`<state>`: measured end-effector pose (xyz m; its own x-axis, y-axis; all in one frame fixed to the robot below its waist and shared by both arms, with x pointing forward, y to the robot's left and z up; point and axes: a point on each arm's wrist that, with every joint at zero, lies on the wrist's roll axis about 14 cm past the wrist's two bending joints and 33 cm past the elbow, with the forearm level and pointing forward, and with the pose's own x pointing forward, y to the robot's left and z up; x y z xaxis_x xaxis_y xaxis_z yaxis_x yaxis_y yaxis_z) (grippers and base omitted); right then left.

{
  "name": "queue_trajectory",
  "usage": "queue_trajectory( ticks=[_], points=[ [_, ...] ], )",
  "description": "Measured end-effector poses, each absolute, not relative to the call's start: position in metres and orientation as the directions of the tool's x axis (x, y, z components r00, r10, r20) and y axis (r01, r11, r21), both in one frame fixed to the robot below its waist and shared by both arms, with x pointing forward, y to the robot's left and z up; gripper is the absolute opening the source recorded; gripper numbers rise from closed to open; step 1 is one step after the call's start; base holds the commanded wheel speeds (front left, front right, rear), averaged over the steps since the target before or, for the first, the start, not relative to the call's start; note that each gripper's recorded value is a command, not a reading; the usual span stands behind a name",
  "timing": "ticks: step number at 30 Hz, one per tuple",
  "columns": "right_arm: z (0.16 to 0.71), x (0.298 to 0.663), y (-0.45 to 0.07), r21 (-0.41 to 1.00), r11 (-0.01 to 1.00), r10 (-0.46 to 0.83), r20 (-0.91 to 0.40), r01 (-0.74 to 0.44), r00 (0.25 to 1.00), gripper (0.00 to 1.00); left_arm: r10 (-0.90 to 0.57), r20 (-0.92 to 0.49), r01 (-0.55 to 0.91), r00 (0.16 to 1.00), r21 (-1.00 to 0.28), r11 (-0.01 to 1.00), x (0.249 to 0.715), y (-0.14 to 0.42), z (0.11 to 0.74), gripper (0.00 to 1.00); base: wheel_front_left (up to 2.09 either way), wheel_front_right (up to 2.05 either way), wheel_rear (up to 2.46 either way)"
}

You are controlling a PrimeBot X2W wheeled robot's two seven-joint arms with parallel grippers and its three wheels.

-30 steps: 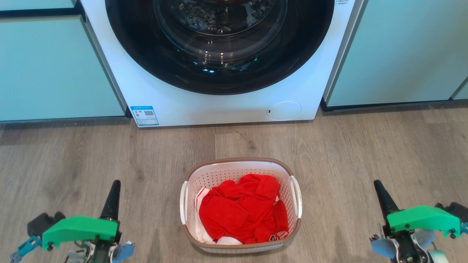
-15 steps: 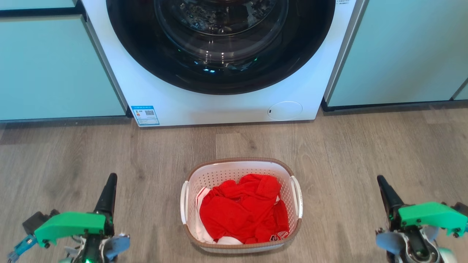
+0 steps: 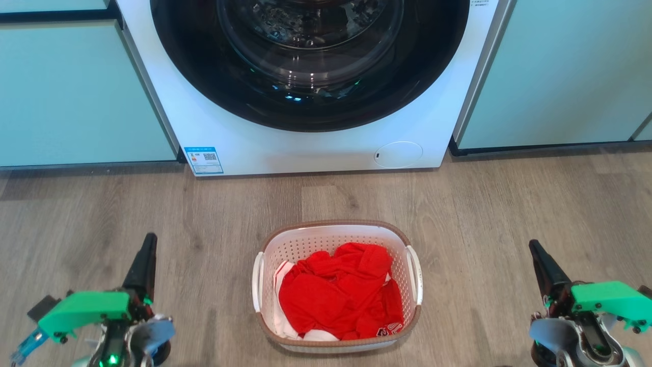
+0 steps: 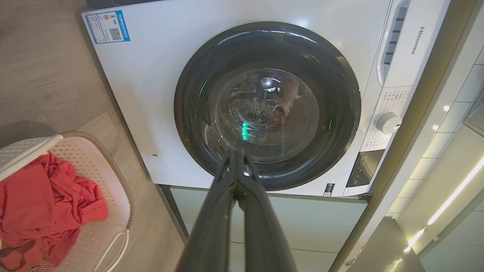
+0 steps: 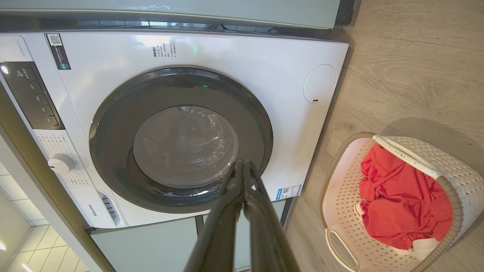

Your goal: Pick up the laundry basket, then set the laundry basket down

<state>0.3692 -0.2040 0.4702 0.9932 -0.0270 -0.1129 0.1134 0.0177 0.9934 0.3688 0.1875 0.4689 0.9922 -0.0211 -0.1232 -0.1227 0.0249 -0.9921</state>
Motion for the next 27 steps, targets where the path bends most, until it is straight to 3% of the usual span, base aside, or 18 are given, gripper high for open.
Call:
queue_trajectory(
  ticks=[27],
  points=[
    [0.4783,0.3743,-0.2055,0.996,-0.015,-0.027,-0.088,0.087,0.996,0.0,-0.029,-0.098,-0.098,0.995,-0.995,-0.01,0.3733,0.1865,0.4756,0.0,0.0,0.0,0.0]
  ],
)
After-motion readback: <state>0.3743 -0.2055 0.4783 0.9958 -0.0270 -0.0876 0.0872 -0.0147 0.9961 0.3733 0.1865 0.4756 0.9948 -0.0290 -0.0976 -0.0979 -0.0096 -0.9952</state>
